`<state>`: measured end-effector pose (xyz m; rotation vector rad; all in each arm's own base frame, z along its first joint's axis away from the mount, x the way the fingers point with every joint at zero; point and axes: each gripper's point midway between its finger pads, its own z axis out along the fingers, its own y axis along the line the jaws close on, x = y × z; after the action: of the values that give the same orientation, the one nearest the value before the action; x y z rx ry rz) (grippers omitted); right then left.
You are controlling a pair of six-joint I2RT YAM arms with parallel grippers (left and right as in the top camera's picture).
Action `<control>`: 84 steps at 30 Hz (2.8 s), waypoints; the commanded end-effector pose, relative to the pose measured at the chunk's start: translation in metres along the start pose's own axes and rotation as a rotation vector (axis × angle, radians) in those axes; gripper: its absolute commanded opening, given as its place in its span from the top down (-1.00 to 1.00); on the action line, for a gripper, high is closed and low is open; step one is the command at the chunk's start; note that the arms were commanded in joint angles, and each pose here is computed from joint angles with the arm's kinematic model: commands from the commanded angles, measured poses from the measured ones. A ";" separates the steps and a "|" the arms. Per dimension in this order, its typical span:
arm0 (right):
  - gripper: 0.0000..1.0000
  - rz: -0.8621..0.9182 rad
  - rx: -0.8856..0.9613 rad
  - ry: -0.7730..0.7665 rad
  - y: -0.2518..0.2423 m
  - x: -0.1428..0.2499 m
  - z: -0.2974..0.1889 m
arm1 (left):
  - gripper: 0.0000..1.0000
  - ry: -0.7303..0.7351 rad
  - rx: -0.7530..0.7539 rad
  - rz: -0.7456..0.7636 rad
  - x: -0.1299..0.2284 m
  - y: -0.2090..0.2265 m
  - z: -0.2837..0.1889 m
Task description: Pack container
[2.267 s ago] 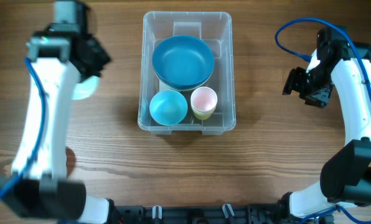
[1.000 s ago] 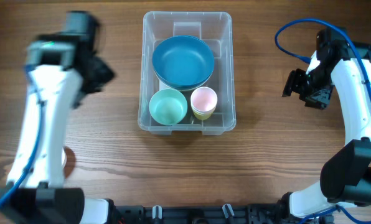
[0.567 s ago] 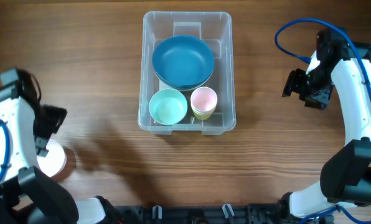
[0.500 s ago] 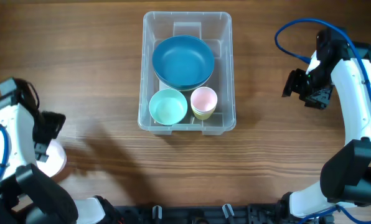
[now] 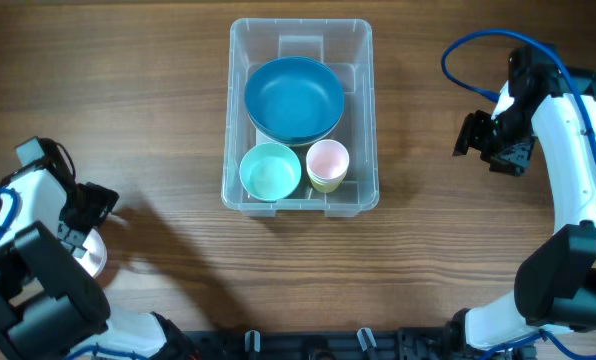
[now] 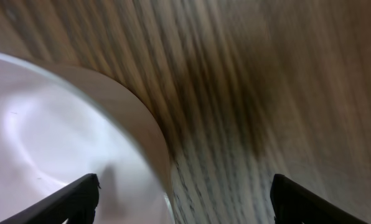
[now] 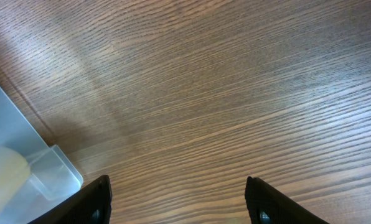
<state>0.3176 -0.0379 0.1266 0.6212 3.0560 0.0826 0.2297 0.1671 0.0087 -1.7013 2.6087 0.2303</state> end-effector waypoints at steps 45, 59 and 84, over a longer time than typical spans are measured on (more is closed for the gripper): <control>-0.40 -0.016 -0.028 -0.023 0.005 -0.003 -0.007 | 0.06 -0.095 0.433 0.880 0.295 -0.246 -0.185; 0.44 -0.129 -0.068 -0.151 0.047 -0.025 -0.009 | -0.29 -0.523 0.582 0.460 0.088 -0.163 -0.325; 0.26 -0.439 -0.300 -0.313 0.182 -0.043 0.011 | -0.59 -0.336 0.439 0.214 0.002 -0.128 -0.259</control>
<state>0.4255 0.1062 0.1292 -0.0189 2.7176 0.3466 0.3615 0.0790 0.2536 -1.1402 2.3508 -0.0522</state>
